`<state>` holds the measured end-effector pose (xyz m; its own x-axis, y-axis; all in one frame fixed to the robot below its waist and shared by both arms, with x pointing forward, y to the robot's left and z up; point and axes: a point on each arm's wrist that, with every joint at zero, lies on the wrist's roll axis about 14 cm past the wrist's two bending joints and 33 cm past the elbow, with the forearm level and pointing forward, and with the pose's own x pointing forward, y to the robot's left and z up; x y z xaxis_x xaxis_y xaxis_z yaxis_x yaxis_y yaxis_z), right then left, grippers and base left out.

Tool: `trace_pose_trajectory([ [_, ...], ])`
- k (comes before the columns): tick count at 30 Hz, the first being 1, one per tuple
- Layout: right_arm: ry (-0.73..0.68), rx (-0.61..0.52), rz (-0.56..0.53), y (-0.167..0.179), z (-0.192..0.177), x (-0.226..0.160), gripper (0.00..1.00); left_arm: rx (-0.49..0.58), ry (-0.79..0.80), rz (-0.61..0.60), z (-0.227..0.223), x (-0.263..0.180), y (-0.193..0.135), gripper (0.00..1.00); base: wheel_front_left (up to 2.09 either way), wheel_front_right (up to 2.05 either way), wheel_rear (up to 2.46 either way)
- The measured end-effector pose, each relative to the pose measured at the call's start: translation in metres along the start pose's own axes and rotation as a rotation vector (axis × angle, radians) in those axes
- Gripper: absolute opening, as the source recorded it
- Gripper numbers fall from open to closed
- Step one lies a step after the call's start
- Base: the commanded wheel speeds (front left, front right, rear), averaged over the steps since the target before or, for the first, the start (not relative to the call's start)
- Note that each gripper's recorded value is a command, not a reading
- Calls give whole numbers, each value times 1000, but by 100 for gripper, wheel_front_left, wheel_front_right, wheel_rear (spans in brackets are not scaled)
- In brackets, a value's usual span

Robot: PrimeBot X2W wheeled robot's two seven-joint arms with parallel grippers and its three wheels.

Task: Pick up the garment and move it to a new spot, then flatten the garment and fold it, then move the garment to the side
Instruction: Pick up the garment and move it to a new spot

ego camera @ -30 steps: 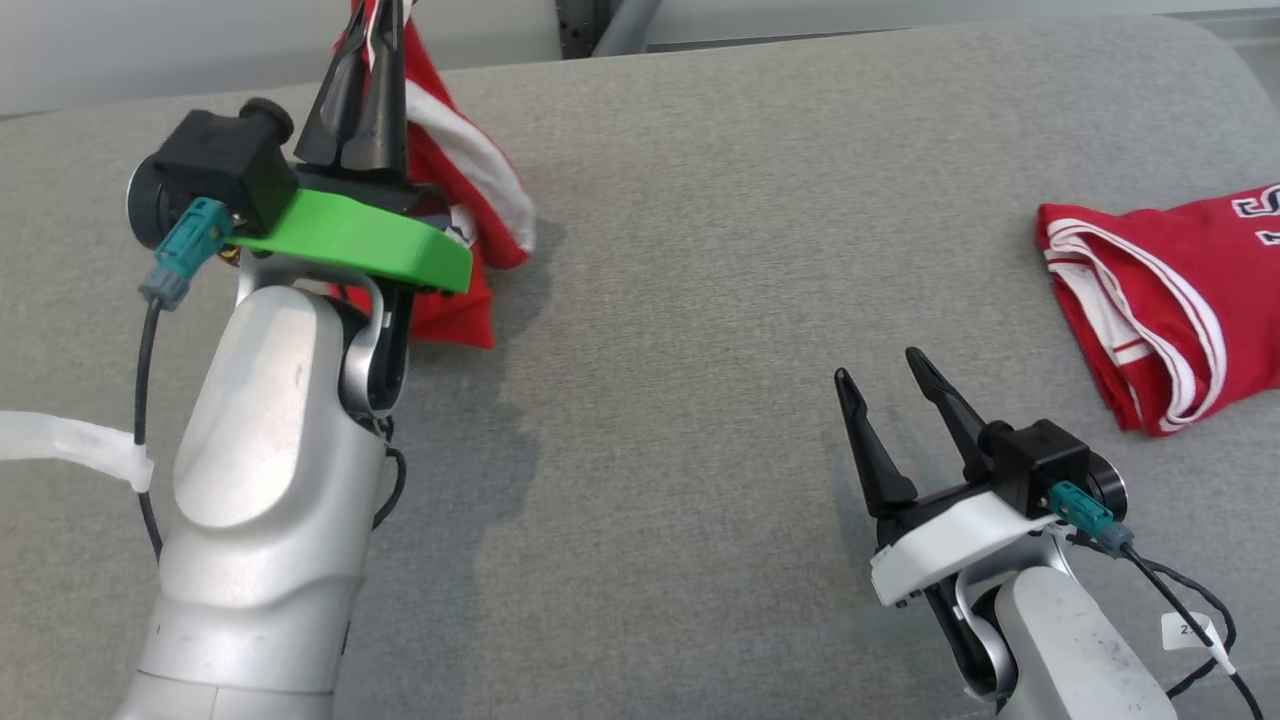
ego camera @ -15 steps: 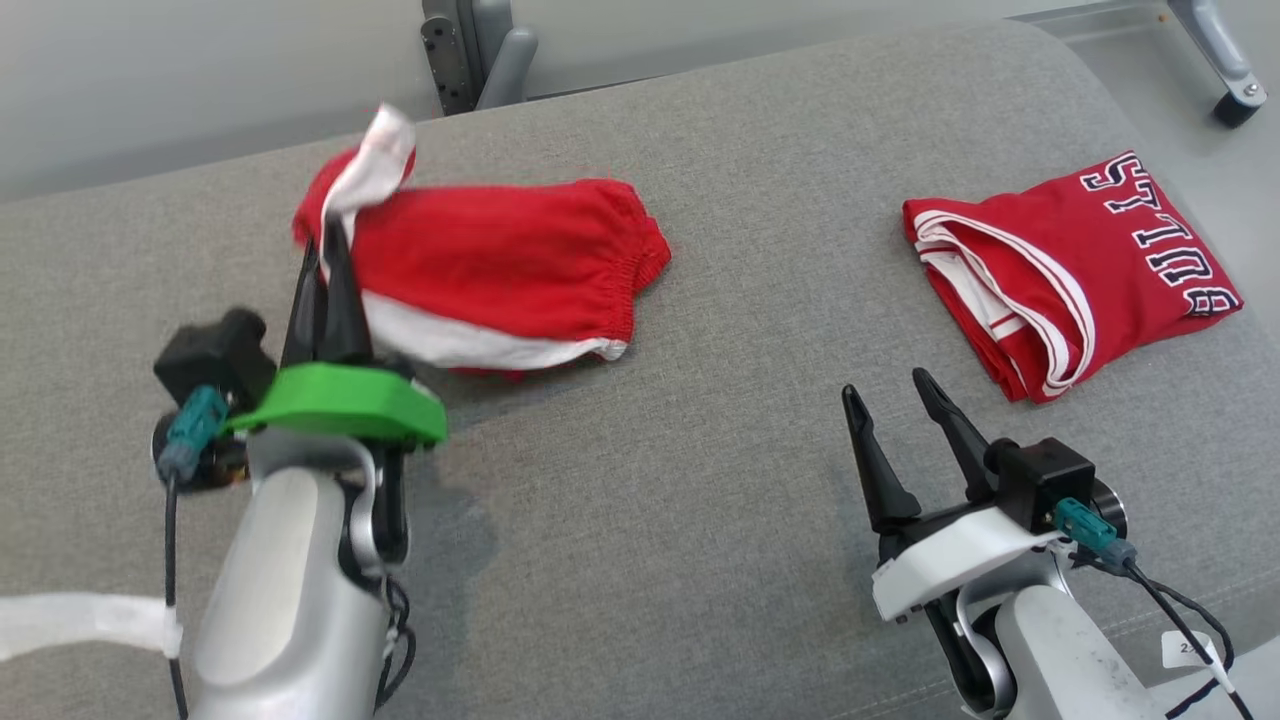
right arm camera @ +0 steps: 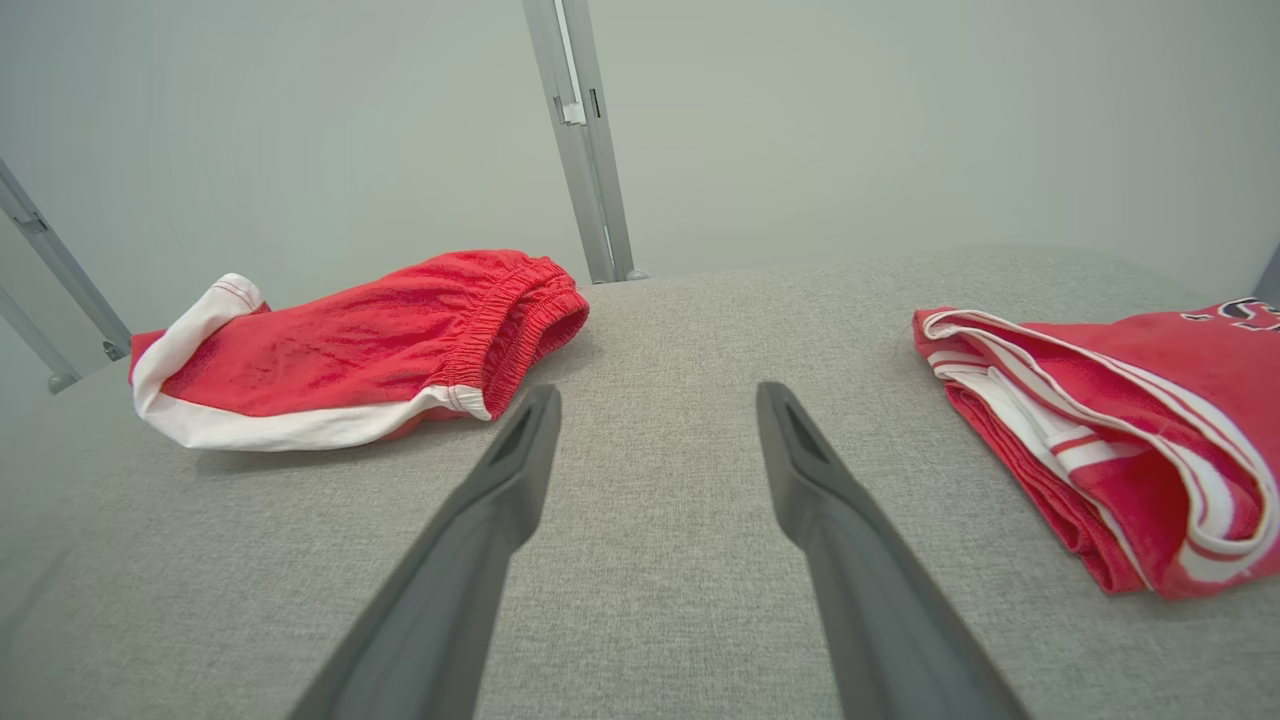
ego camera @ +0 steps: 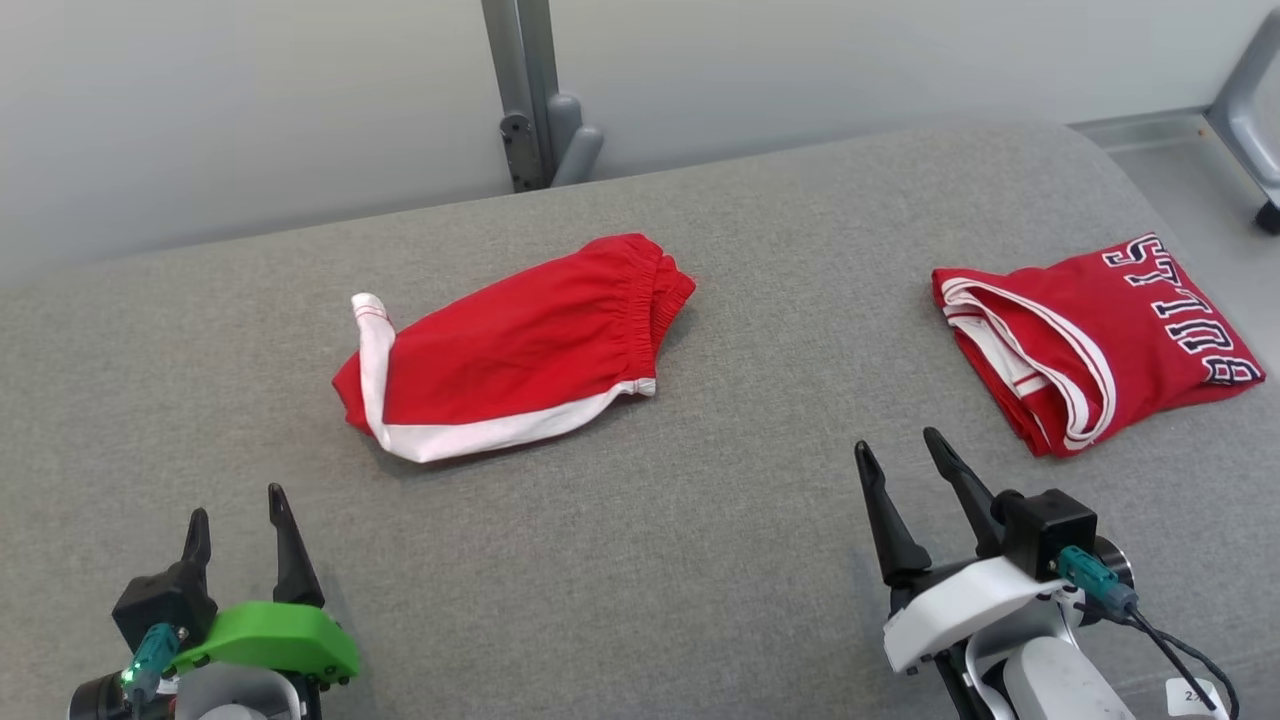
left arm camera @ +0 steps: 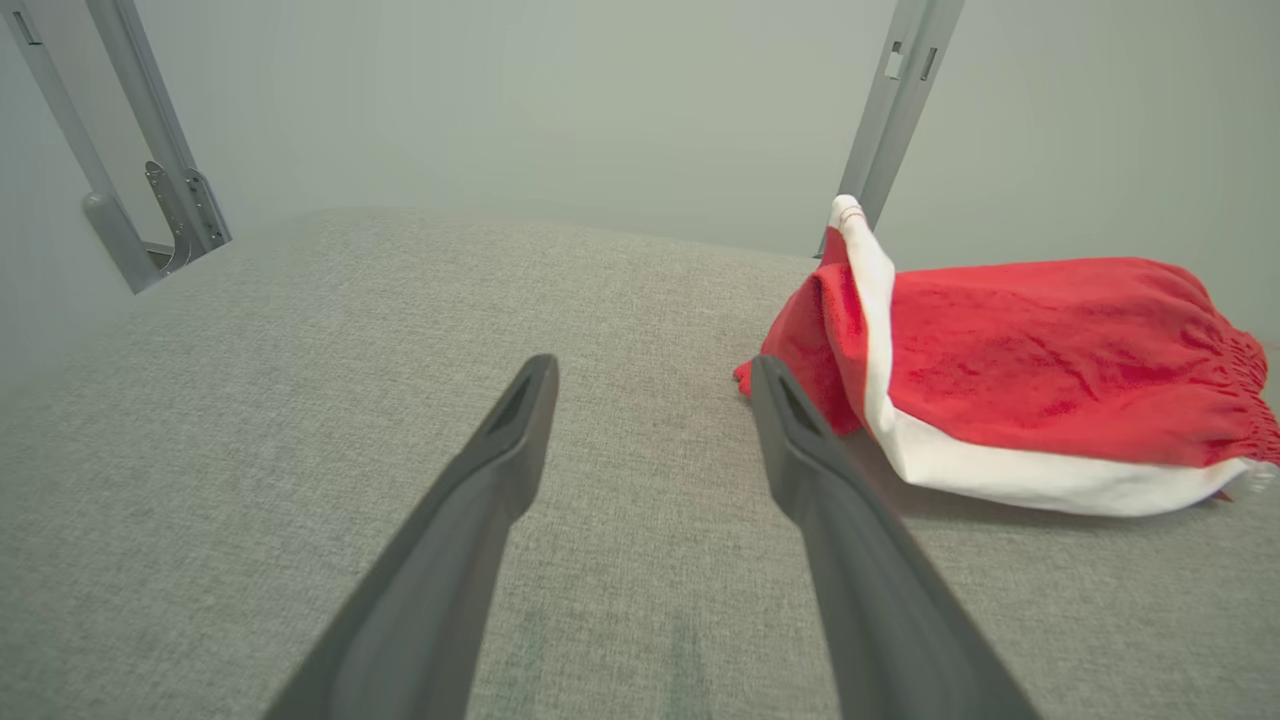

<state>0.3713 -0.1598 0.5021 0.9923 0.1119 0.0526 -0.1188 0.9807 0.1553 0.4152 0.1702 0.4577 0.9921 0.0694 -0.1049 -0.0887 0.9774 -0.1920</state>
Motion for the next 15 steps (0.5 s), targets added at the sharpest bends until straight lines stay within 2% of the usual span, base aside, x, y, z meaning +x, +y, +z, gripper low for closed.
trace_pose_trajectory([
  [9,-21,6,49,19,6,-8,100,93,-95,26,26,-42,29,100,0,0,0],
  [15,-11,14,59,24,1,-16,100,144,-99,-9,22,-68,27,100,0,0,0],
])
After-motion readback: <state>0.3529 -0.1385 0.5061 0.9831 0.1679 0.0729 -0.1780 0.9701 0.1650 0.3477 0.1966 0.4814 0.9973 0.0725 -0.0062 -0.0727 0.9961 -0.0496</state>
